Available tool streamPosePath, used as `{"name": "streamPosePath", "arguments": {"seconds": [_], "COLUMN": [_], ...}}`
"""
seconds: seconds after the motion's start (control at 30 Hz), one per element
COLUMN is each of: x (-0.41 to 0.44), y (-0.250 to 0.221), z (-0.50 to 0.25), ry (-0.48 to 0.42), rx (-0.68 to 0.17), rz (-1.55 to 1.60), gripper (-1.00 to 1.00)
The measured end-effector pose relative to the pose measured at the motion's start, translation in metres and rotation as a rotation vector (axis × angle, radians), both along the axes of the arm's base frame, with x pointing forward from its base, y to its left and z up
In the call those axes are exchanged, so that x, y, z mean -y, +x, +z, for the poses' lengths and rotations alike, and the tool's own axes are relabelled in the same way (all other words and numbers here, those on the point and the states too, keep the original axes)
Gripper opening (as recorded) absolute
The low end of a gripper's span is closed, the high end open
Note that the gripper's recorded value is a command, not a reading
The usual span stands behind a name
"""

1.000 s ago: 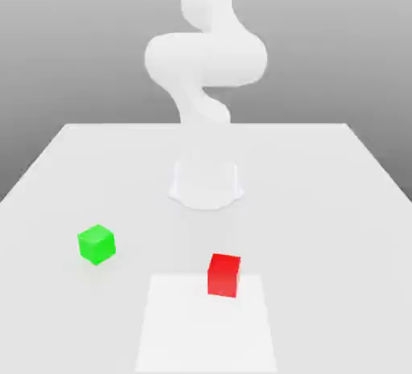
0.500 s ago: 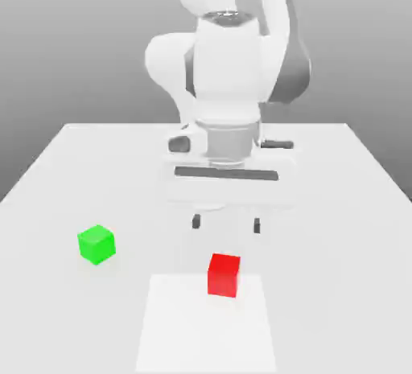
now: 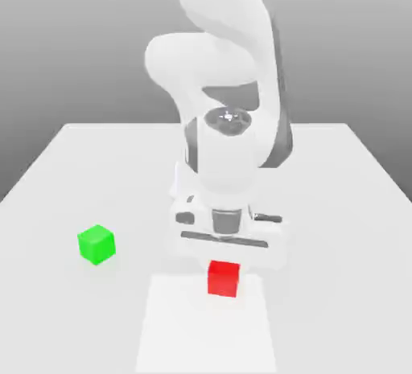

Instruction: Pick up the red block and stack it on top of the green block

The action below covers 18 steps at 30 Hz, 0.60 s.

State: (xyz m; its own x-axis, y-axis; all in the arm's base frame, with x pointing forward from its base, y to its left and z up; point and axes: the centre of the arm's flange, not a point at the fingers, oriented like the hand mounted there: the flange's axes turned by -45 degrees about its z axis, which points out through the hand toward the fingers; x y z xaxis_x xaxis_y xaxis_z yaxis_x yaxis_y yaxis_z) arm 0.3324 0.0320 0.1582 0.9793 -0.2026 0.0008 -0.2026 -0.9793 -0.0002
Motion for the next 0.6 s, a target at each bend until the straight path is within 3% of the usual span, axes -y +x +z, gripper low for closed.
{"name": "streamPosePath", "arguments": {"seconds": [0.2,0.4,0.6], "x": [0.003,0.107,0.209], "y": [-0.001,-0.015,-0.069], "z": [0.046,0.069,0.084], "ry": [-0.001,-0.01,-0.007], "rx": [0.0,0.003,0.001], "rz": [-0.008,-0.287,-0.606], "gripper": [-1.0,-1.0,-1.0]}}
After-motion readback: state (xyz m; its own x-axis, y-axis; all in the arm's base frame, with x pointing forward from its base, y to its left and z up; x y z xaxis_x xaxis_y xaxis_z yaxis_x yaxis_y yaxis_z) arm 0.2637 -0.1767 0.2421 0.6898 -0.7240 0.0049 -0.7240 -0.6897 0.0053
